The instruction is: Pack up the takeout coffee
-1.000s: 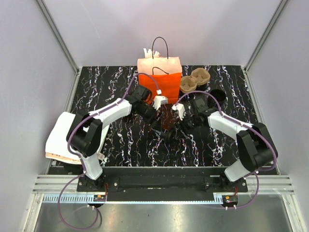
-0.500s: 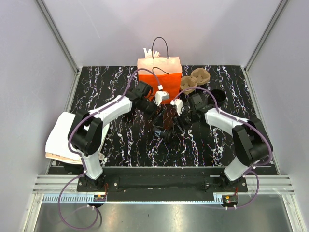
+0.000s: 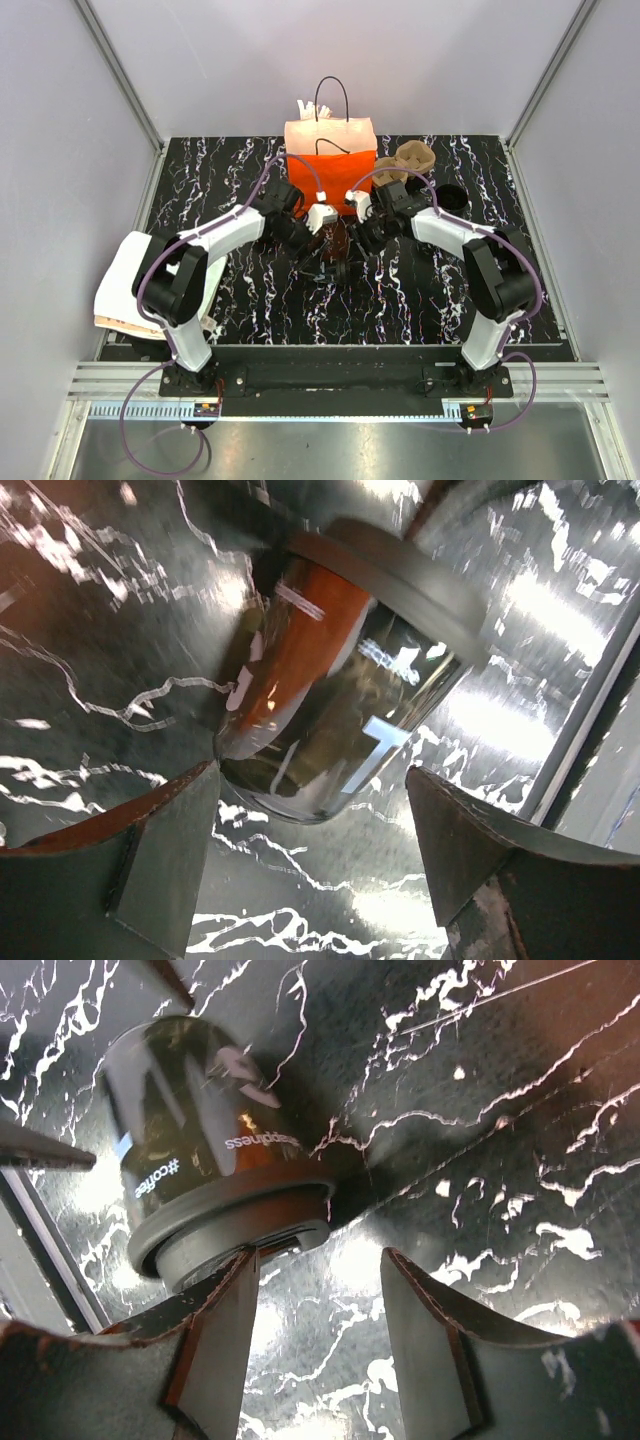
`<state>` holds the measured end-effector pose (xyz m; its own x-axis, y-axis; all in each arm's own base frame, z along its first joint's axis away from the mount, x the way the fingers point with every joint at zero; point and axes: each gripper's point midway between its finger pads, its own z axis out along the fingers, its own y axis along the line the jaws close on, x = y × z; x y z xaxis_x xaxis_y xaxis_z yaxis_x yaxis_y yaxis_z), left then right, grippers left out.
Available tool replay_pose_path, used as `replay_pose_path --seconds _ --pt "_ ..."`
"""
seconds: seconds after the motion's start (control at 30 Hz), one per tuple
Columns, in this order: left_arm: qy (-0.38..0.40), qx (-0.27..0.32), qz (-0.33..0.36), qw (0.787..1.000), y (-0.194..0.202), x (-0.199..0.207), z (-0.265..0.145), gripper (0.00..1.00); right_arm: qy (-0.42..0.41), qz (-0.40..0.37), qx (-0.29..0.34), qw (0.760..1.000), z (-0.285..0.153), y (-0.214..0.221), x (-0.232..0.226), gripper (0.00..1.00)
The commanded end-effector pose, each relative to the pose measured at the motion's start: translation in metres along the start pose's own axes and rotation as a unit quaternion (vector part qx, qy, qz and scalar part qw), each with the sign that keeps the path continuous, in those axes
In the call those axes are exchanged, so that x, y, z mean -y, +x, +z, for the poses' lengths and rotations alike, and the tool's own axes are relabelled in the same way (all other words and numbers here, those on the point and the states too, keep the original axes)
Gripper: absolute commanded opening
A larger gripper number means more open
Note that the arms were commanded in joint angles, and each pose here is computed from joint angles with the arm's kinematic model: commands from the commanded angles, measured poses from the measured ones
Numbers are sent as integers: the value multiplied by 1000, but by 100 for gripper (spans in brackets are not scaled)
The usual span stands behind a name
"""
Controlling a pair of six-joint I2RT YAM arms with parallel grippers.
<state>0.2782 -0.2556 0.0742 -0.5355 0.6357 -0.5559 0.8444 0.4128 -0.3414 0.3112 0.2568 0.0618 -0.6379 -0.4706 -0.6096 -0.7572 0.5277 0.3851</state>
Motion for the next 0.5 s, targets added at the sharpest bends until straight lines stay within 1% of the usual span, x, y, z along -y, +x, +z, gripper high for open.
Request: replay_pose_path --seconds 0.0,0.23,0.27,0.3,0.37,0.47 --pt "-34 26 49 998 -9 -7 -15 80 -20 18 10 1000 10 -19 -3 58" --pt "-33 25 66 997 -6 -8 -12 83 -30 42 3 999 18 -25 -1 58" --pt "-31 24 65 997 -5 -8 -12 85 -33 48 -3 998 20 -21 0 58" --pt "-30 22 67 997 -3 -8 -11 89 -34 50 -5 998 20 -21 0 58" --pt "-25 23 68 997 -3 -7 -10 91 -40 58 -11 997 22 -18 -2 58" --pt "-21 19 69 997 1 -7 -8 99 -56 71 -15 996 24 -16 -7 58"
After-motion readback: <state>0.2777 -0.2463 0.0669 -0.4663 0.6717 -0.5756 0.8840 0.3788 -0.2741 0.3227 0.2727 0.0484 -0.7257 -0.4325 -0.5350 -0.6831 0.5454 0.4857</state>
